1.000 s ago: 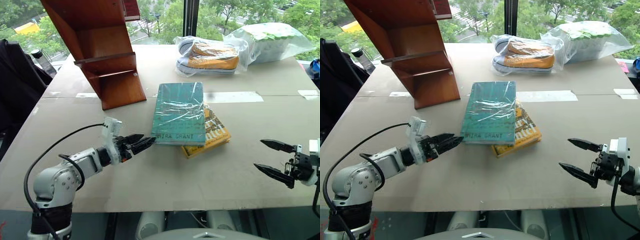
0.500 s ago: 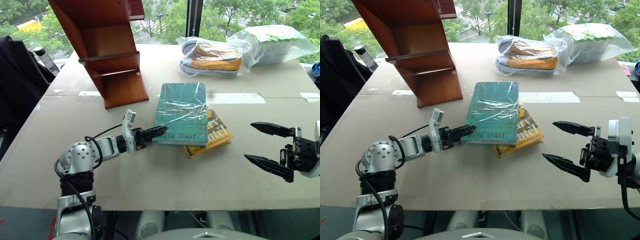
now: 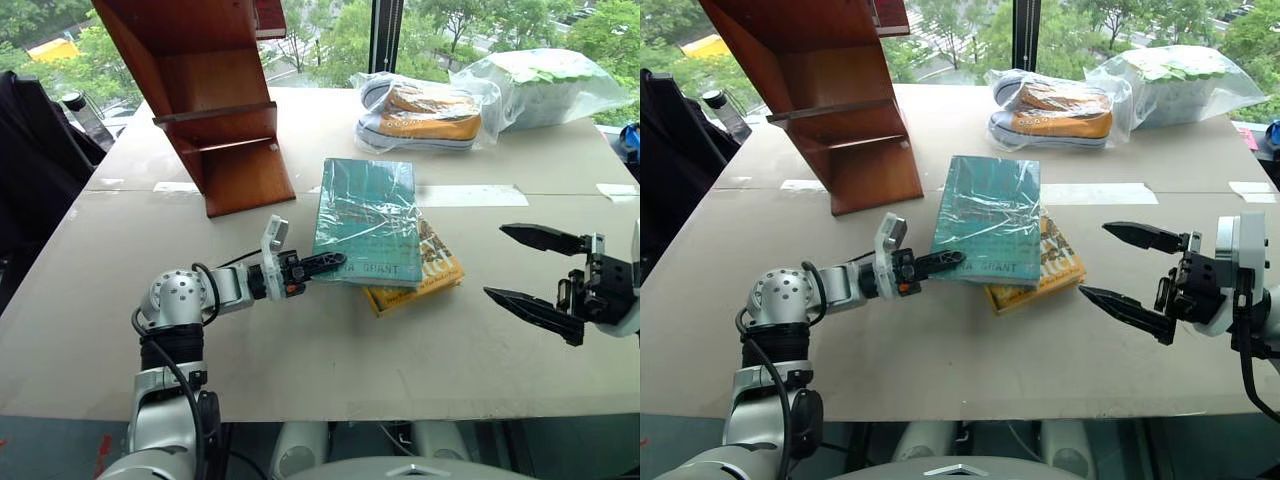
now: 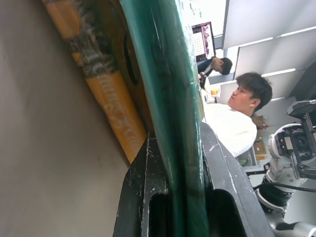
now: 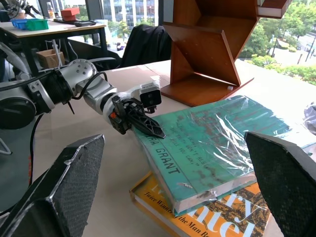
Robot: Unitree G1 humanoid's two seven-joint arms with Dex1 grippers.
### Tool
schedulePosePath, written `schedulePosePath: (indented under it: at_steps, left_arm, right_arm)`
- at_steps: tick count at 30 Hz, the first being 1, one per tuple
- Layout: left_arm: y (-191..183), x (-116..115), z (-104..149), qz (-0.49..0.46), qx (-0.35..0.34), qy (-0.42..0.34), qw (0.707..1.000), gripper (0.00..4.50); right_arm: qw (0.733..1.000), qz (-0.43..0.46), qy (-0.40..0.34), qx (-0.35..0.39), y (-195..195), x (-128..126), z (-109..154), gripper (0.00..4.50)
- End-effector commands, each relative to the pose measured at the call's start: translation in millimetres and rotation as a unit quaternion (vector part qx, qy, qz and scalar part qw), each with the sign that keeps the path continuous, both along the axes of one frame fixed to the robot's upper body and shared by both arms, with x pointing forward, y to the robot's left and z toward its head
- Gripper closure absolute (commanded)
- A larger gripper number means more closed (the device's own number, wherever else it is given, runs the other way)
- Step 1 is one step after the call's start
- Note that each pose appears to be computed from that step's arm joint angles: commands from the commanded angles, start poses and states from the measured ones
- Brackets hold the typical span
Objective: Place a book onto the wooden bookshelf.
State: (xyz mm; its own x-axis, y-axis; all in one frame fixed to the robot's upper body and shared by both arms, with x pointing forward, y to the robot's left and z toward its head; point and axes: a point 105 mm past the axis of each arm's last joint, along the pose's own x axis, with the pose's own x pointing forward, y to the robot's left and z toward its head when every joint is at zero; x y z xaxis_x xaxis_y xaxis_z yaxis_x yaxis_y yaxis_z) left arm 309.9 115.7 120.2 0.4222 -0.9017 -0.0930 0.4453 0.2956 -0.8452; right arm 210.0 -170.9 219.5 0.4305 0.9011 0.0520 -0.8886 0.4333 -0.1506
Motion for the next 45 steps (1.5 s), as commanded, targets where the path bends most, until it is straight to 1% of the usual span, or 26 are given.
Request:
schedulePosePath:
  at_steps: [1, 2, 4, 5, 6, 7, 8, 9, 10, 12, 14, 17, 18, 19, 25, 28, 29, 34, 37, 40, 41, 45]
  left_arm:
    - [-13, 5, 68, -0.002, 0.083, -0.252, 0.964, 4.49]
    - [-18, 1, 77, -0.014, 0.108, -0.303, 0.947, 4.49]
    - [-32, 2, 116, -0.005, 0.130, -0.414, 0.901, 4.49]
    - [-36, 3, 131, 0.006, 0.149, -0.456, 0.877, 4.49]
    - [-38, 4, 139, 0.014, 0.161, -0.482, 0.861, 4.49]
    - [-43, 2, 149, 0.008, 0.191, -0.531, 0.825, 4.49]
    - [-46, 3, 158, 0.007, 0.234, -0.581, 0.780, 4.49]
    - [-47, 5, 167, 0.006, 0.294, -0.637, 0.713, 4.49]
    - [-46, 7, 176, 0.000, 0.361, -0.691, 0.626, 4.49]
    - [-37, 16, 188, -0.002, 0.460, -0.743, 0.487, 4.49]
    - [-16, 28, 212, 0.033, 0.535, -0.757, 0.374, 4.49]
    - [20, 37, 248, 0.074, 0.626, -0.740, 0.235, 4.49]
    - [32, 37, 258, 0.088, 0.646, -0.729, 0.209, 4.49]
    - [45, 38, 262, 0.089, 0.670, -0.711, 0.194, 4.49]
    - [89, 38, 263, 0.084, 0.739, -0.650, 0.154, 4.49]
    - [104, 39, 260, 0.083, 0.760, -0.626, 0.156, 4.49]
    - [108, 41, 256, 0.081, 0.765, -0.618, 0.164, 4.49]
    - [122, 48, 229, 0.063, 0.786, -0.586, 0.187, 4.49]
    - [129, 50, 220, 0.062, 0.792, -0.574, 0.198, 4.49]
    - [137, 51, 209, 0.062, 0.800, -0.551, 0.227, 4.49]
    - [139, 51, 207, 0.062, 0.802, -0.547, 0.232, 4.49]
    - [147, 49, 205, 0.063, 0.814, -0.527, 0.236, 4.49]
  right_arm:
    - [1.000, 0.001, -0.017, 0.004, -2, 2, 6, 0.00]
    - [1.000, 0.000, -0.018, 0.006, -3, 3, 6, 0.00]
    - [0.999, 0.001, -0.029, 0.024, -4, 6, 12, 0.00]
    - [0.998, 0.002, -0.037, 0.041, -3, 8, 16, 0.00]
    - [0.998, 0.003, -0.042, 0.052, -3, 10, 19, 0.00]
    - [0.997, 0.006, -0.049, 0.067, -1, 12, 25, 0.00]
    - [0.995, 0.008, -0.057, 0.081, 1, 15, 30, 0.00]
    - [0.993, 0.011, -0.064, 0.095, 2, 18, 36, 0.00]
    - [0.991, 0.014, -0.070, 0.110, 4, 21, 42, 0.00]
    - [0.989, 0.018, -0.078, 0.128, 6, 26, 49, 0.00]
    - [0.986, 0.024, -0.084, 0.140, 9, 30, 56, 0.00]
    - [0.983, 0.028, -0.089, 0.156, 13, 35, 63, 0.00]
    - [0.982, 0.029, -0.090, 0.161, 13, 37, 65, 0.00]
    - [0.982, 0.027, -0.091, 0.164, 13, 39, 66, 0.00]
    - [0.980, 0.028, -0.084, 0.180, 8, 48, 63, 0.00]
    - [0.979, 0.033, -0.081, 0.185, 7, 51, 62, 0.00]
    - [0.978, 0.034, -0.081, 0.187, 7, 51, 63, 0.00]
    - [0.979, 0.035, -0.082, 0.185, 4, 53, 62, 0.00]
    - [0.979, 0.036, -0.081, 0.181, 3, 53, 60, 0.00]
    - [0.980, 0.034, -0.083, 0.179, 2, 53, 59, 0.00]
    - [0.980, 0.034, -0.084, 0.178, 1, 53, 59, 0.00]
    - [0.980, 0.031, -0.087, 0.179, 0, 53, 58, 0.00]
